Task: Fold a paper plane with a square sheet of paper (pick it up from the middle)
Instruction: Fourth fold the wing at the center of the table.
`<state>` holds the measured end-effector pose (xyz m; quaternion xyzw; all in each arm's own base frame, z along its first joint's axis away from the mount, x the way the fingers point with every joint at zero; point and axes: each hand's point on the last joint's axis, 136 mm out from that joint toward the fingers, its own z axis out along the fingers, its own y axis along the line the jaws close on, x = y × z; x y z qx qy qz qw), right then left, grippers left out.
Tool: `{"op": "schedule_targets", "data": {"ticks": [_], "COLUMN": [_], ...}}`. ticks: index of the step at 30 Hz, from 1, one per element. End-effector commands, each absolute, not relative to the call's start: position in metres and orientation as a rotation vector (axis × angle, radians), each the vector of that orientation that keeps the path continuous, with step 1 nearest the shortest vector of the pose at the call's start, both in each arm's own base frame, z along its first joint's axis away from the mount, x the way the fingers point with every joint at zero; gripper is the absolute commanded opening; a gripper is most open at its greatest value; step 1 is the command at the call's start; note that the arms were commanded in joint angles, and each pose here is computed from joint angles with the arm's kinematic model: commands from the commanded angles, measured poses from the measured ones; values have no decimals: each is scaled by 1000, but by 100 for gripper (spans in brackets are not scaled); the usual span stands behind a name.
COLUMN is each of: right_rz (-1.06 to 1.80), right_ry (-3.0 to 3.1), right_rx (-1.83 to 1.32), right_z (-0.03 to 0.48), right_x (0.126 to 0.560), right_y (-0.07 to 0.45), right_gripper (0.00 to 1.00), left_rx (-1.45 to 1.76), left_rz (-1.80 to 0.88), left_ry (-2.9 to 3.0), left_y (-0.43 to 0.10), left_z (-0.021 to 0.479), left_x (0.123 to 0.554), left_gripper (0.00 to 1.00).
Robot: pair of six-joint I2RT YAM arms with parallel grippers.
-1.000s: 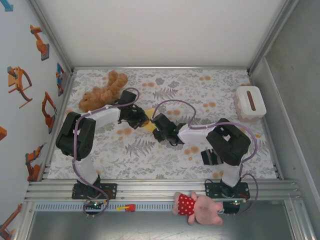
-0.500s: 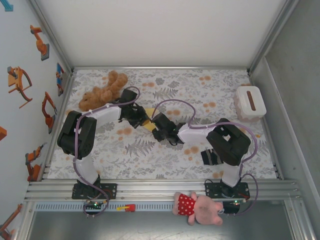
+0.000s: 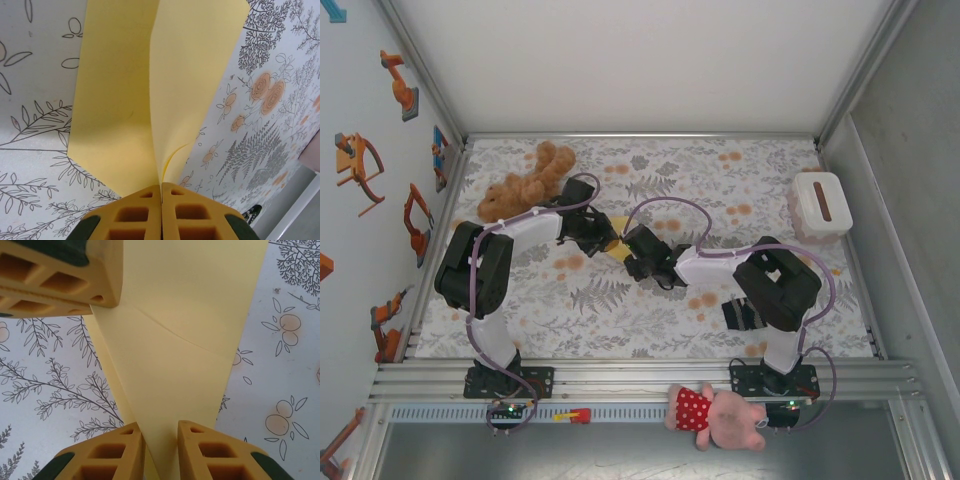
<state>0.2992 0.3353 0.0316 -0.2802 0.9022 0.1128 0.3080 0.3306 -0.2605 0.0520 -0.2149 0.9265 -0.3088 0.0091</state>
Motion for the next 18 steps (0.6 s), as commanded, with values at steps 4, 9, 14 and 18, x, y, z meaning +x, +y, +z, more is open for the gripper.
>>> {"op": "schedule_targets", "data": {"ticks": [4, 9, 14, 18], "right_rz": [258, 266, 282, 319], "right_ry": [2383, 2386, 2388, 2387], "right_rx": [-724, -726, -730, -740], "right_z": [33, 32, 31, 29], "right_x": [301, 300, 297, 294], "right_y": [332, 333, 333, 336], "right_gripper": [24, 19, 11, 7], "left_rx": [-635, -627, -613, -633], "left_rz": [-974, -980, -984, -985], "left_ry": [2908, 2901, 2878, 2819], "left_y": [-265, -266, -264, -250], "left_z": [56, 59, 69, 82], "left_x": [331, 334, 341, 356], "left_gripper": [7, 9, 17, 32]}}
